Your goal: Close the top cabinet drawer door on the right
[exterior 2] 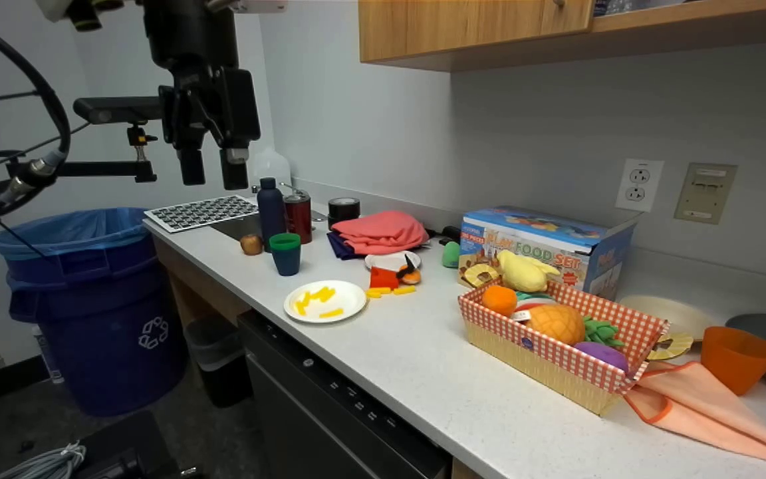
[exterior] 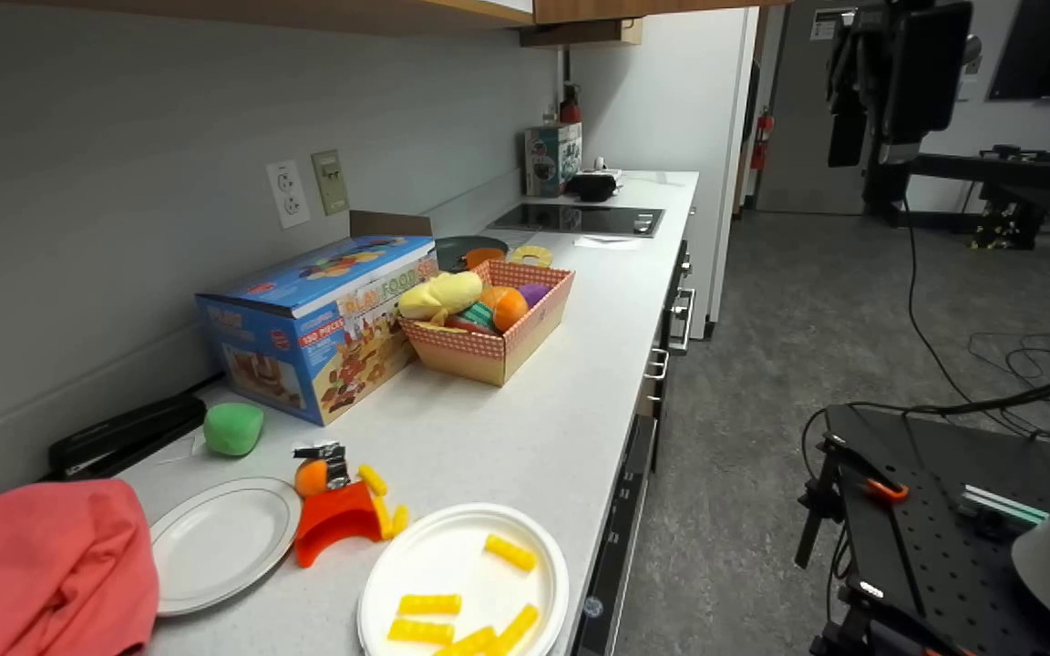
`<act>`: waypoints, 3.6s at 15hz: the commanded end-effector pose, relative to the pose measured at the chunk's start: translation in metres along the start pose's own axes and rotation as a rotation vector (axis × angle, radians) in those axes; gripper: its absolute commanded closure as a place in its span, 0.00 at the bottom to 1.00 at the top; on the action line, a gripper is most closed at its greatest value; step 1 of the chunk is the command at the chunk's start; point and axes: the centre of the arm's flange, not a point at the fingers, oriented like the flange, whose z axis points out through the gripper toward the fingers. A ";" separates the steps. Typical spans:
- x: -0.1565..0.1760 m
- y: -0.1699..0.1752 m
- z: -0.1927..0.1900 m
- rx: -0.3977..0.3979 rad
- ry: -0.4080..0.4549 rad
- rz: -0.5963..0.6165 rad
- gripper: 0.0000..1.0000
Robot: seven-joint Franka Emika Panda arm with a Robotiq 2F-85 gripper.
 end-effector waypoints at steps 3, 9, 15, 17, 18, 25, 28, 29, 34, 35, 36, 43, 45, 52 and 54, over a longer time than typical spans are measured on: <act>0.000 0.000 0.000 0.000 0.000 0.000 0.00; 0.000 0.000 0.000 0.000 0.000 0.000 0.00; -0.032 0.048 -0.047 0.008 0.098 0.199 0.00; -0.042 0.072 -0.062 0.032 0.146 0.298 0.00; -0.047 0.081 -0.069 0.045 0.172 0.339 0.00; -0.045 0.084 -0.070 0.071 0.191 0.415 0.00; -0.041 0.072 -0.064 0.054 0.177 0.407 0.00; -0.038 0.082 -0.071 0.071 0.177 0.452 0.00; -0.065 0.185 -0.104 0.098 0.242 0.721 0.00; -0.077 0.211 -0.109 0.100 0.261 0.777 0.00; -0.090 0.235 -0.115 0.102 0.280 0.837 0.00; -0.151 0.311 -0.122 0.087 0.431 1.073 0.00; -0.156 0.323 -0.125 0.082 0.461 1.121 0.00; -0.157 0.337 -0.127 0.081 0.477 1.160 0.00; -0.168 0.359 -0.130 0.048 0.523 1.172 0.00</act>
